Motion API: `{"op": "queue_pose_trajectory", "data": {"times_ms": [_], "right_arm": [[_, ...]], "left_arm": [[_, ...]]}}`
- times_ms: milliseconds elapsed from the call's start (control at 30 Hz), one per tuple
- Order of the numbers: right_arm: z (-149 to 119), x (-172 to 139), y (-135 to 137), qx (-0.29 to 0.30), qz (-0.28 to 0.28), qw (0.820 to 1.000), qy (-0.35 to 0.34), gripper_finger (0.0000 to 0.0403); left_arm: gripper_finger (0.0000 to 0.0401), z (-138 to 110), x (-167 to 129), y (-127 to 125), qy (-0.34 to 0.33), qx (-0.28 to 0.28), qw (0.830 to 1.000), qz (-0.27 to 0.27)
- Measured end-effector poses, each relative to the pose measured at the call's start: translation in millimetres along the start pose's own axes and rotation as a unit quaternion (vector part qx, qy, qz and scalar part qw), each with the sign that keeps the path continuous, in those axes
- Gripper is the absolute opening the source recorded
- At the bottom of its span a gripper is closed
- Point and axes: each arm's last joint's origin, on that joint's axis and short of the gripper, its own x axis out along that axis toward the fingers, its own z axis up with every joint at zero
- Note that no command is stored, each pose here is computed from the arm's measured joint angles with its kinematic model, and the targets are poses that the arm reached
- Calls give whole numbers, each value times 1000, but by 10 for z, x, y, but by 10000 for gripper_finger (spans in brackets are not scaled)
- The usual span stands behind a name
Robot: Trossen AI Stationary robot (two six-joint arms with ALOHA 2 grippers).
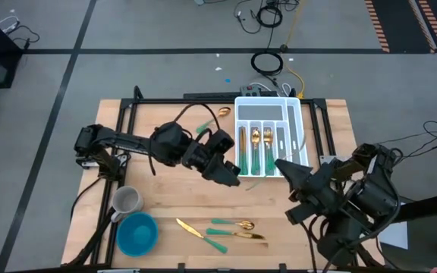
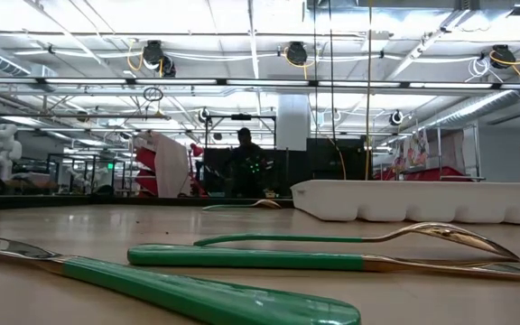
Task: Sort silverware
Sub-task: Put the green fork into the white cutlery tray
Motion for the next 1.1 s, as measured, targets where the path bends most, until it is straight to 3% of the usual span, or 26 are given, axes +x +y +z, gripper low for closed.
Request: {"op": "queue_pose_trajectory", "data": {"times_ms": [200, 433, 533, 733, 1100], "right_arm": [[7, -69, -3, 3, 0, 1000, -12, 0], [11, -77, -6, 5, 0, 1000, -13, 0], [16, -77, -2, 6, 0, 1000, -13, 0], [19, -78, -2, 10, 0, 1000, -13, 0], [36, 16, 17, 11, -1, 1000, 3, 0]], "left_arm": [[79, -20, 7, 40, 10, -12, 1000, 17], [187, 23, -58, 225, 9, -52, 993, 102], [215, 72, -101, 269, -1, -59, 991, 123], [226, 181, -130, 142, -28, -11, 997, 68], [226, 125, -91, 206, -23, -45, 996, 69]]}}
